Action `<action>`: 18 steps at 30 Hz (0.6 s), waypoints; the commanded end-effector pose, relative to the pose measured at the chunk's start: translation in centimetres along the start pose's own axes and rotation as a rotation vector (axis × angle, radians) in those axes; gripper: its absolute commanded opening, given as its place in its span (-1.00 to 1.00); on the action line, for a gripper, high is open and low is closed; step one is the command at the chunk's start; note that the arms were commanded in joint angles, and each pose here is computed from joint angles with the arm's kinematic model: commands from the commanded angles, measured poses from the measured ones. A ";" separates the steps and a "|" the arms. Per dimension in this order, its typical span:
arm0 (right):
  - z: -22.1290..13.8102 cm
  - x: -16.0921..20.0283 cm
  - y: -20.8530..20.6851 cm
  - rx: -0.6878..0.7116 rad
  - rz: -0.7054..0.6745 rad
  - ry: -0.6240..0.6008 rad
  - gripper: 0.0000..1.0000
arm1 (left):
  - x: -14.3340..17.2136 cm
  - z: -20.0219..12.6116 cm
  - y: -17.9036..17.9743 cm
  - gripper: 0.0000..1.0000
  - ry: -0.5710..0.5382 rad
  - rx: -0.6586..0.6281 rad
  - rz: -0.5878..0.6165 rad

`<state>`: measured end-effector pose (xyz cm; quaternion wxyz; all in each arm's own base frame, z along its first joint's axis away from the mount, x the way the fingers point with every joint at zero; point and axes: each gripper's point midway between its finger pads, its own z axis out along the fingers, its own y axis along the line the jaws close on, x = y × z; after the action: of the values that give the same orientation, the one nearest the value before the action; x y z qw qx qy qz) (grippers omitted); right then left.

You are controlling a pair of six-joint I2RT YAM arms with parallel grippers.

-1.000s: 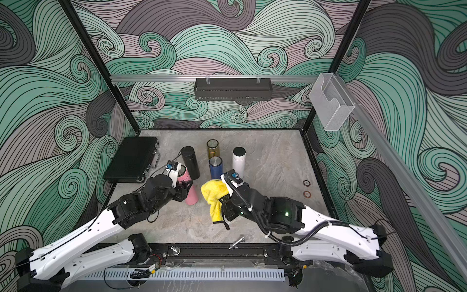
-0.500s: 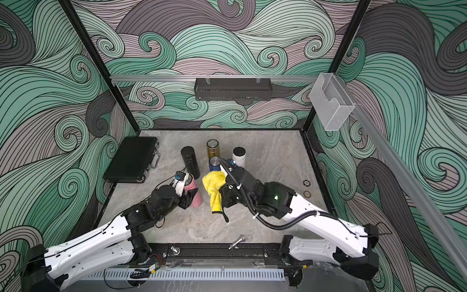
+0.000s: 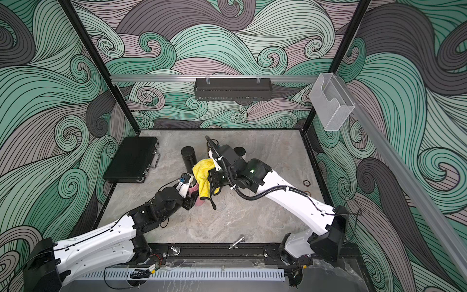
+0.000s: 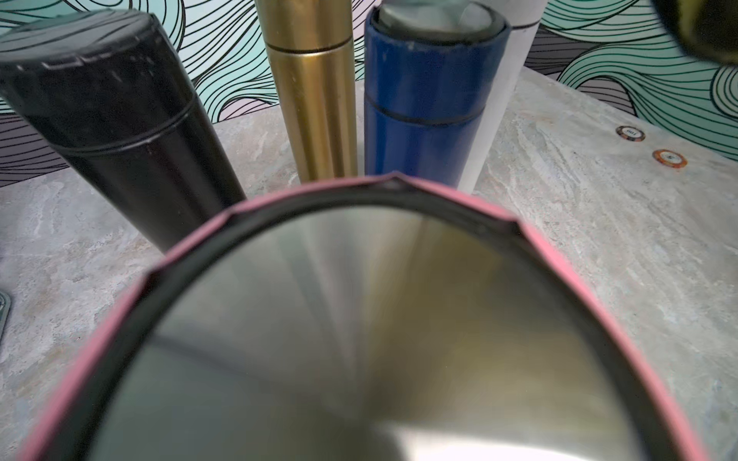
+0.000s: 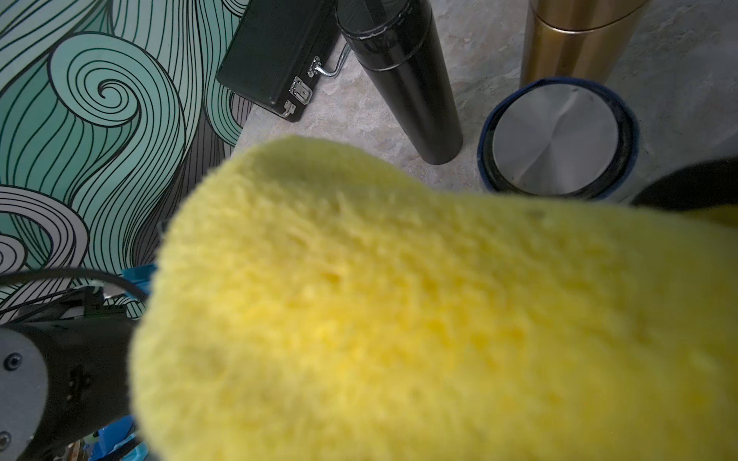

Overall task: Wipe the surface of the thermos
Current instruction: Adjust the thermos at the center of the board.

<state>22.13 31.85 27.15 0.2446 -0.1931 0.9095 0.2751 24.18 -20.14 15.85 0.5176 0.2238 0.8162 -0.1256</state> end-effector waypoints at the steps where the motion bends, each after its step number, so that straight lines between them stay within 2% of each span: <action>1: -0.9 -0.6 -0.3 -0.004 0.008 -0.017 -1.00 | -2.9 -0.5 -0.2 -1.00 -0.103 0.007 -0.009; 4: -0.6 -0.5 -0.5 -0.005 0.014 -0.004 -1.00 | -2.5 -0.4 -0.2 -0.98 -0.088 0.005 -0.006; 15: 0.0 -0.7 -0.2 -0.006 0.002 0.048 -1.00 | -0.6 -0.2 0.3 -0.33 -0.062 -0.020 -0.032; 18: 0.5 -0.7 0.1 -0.012 -0.005 0.069 -1.00 | -0.6 -0.3 0.4 -0.23 -0.062 -0.026 -0.029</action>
<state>22.95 32.24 26.56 0.2158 -0.1956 0.9178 0.2698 24.12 -19.82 15.31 0.5247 0.2162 0.8139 -0.1246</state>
